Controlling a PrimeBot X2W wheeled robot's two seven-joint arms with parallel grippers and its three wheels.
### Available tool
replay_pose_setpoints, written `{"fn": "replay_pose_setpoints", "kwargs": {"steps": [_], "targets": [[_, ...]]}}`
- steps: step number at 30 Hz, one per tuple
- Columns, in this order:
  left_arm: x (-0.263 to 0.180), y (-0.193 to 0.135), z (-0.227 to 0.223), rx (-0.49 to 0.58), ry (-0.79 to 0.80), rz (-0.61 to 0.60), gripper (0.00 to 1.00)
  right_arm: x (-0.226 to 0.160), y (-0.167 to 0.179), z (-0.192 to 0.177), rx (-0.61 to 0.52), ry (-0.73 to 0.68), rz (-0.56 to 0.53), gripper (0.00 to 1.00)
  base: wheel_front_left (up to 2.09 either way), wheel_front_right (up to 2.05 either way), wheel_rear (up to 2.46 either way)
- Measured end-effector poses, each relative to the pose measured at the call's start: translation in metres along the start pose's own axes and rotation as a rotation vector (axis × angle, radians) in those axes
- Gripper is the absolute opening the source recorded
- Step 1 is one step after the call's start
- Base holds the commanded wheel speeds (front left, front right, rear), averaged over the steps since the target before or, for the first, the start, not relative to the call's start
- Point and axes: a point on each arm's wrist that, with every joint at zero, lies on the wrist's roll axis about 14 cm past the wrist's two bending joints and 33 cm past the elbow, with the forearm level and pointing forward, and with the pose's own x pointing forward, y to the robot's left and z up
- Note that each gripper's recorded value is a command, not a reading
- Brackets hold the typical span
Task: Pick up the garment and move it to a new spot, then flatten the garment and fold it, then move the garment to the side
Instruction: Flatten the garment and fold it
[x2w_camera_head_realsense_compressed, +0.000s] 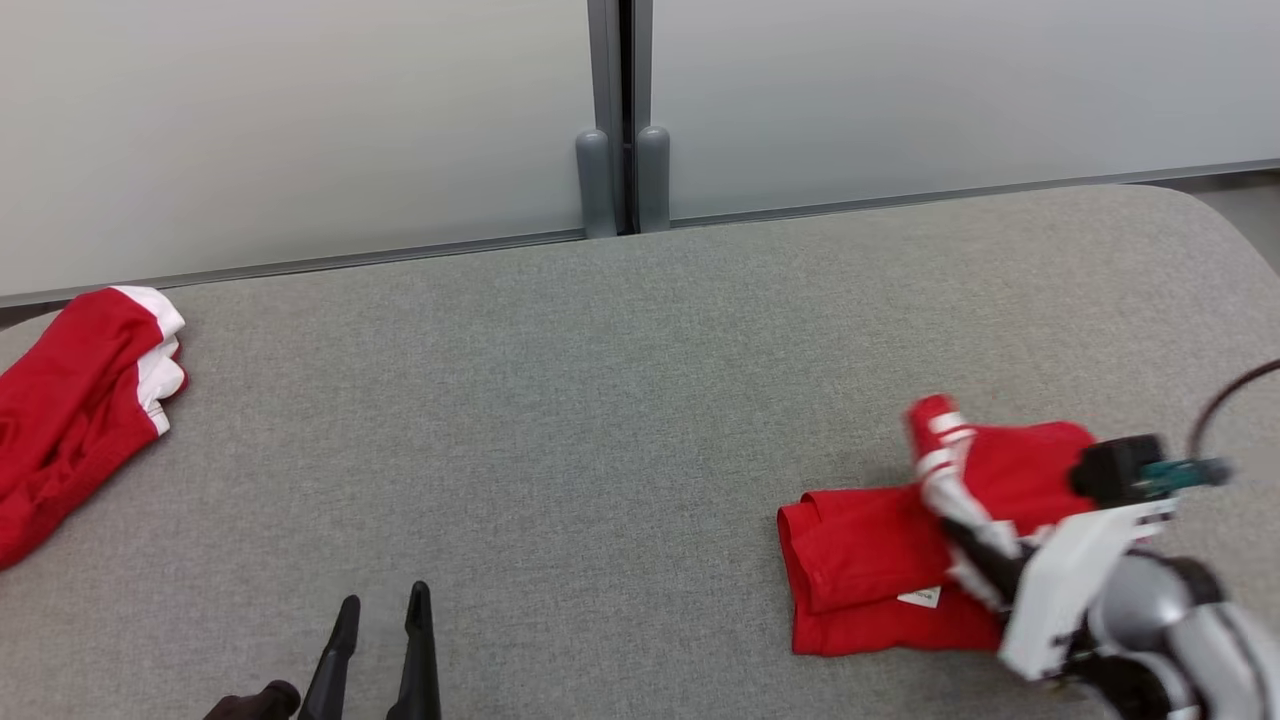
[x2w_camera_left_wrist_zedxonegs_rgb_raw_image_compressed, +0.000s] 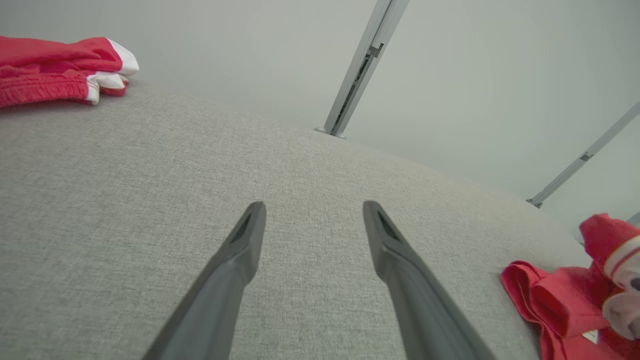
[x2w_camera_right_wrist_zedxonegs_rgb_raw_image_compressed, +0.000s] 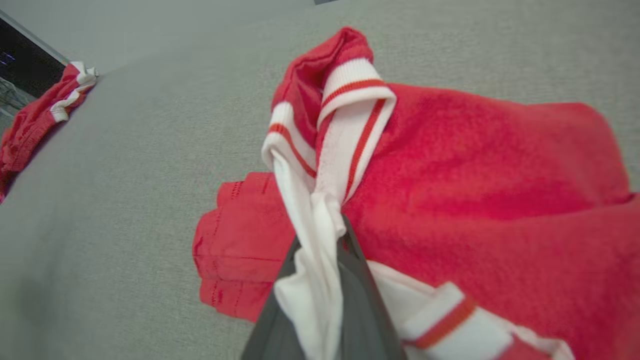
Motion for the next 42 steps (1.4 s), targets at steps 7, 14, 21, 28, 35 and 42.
{"fn": "replay_pose_setpoints", "kwargs": {"steps": [7, 14, 21, 28, 35, 42], "targets": [[-0.001, -0.005, -0.008, -0.004, 0.025, -0.011, 1.00, 0.034, 0.049, -0.020, 0.034, 0.010, 0.082, 0.00, 0.00, 0.00, 0.00], [-0.005, 0.003, -0.006, -0.008, 0.014, 0.019, 1.00, 0.042, 0.060, -0.023, 0.021, -0.016, 0.099, 1.00, 0.00, 0.00, 0.00], [-0.013, 0.011, 0.000, -0.001, -0.005, 0.040, 1.00, 0.006, 0.071, 0.025, 0.012, -0.300, 0.140, 1.00, 0.00, 0.00, 0.00], [-0.016, 0.004, 0.011, -0.009, -0.042, 0.016, 1.00, -0.062, 0.006, 0.058, -0.157, -0.580, -0.076, 1.00, 0.00, 0.00, 0.00], [-0.020, 0.001, 0.022, -0.008, -0.080, 0.007, 1.00, -0.109, -0.069, 0.033, -0.293, -0.623, -0.380, 1.00, 0.00, 0.00, 0.00], [-0.029, 0.017, 0.035, 0.077, -0.120, 0.037, 1.00, -0.126, -0.086, 0.015, -0.284, -0.624, -0.522, 1.00, 0.00, 0.00, 0.00]]}}
